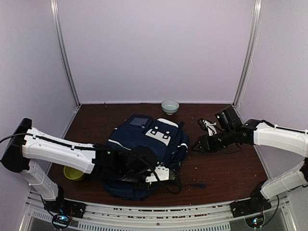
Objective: Pack the student bag
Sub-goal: Reset both arms
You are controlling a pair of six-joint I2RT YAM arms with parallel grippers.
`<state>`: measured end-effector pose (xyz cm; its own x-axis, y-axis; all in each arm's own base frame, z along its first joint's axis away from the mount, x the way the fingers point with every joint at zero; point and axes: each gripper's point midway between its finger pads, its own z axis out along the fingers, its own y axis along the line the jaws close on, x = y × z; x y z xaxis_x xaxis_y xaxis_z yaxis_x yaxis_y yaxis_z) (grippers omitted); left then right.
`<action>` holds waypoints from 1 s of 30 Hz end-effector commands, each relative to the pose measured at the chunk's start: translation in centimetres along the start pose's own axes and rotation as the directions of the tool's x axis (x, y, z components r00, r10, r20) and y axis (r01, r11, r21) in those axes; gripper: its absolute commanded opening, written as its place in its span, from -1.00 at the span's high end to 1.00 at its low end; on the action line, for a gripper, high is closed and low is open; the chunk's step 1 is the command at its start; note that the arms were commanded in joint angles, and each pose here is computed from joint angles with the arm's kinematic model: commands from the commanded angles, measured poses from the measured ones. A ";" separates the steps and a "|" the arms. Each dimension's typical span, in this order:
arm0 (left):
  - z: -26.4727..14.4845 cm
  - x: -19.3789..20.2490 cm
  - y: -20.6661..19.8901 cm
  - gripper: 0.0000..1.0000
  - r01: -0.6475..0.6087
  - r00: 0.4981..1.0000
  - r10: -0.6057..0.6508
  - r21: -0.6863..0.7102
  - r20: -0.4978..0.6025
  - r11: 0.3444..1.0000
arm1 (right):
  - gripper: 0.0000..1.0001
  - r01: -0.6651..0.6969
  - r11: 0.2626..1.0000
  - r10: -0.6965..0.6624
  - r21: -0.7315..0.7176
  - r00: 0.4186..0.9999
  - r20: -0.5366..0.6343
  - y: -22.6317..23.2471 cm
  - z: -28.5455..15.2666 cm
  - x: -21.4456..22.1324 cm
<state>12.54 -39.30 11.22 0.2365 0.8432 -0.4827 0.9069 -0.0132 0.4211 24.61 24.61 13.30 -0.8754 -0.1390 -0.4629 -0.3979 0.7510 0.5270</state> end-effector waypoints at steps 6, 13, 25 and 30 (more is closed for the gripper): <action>-0.2 -11.4 1.0 1.00 -0.183 0.944 0.162 0.049 0.288 0.982 | -0.12 -0.064 0.961 -0.014 0.268 0.960 0.280 -4.0 -8.8 -0.8; -3.4 -15.0 -1.2 -0.81 -0.254 0.896 0.163 0.177 0.413 0.951 | -0.76 -0.188 0.923 0.017 0.336 0.892 0.453 -7.4 -13.2 -0.5; -12.2 0.6 25.4 -0.96 0.685 0.698 -0.599 -0.124 0.392 0.718 | -1.00 -0.285 0.876 0.012 0.388 0.819 0.574 -10.0 -15.6 -2.0; -16.2 18.0 29.9 -0.96 0.876 0.455 -0.747 -0.393 0.484 0.280 | -1.00 -0.318 0.849 -0.004 0.422 0.795 0.607 -11.4 -16.0 -1.7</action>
<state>37.52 -23.25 29.97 -0.2875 0.3295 -0.8993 0.5935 0.7982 0.1027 25.80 7.69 19.74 -0.5813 0.2674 -0.7685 -0.0046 0.9434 0.3317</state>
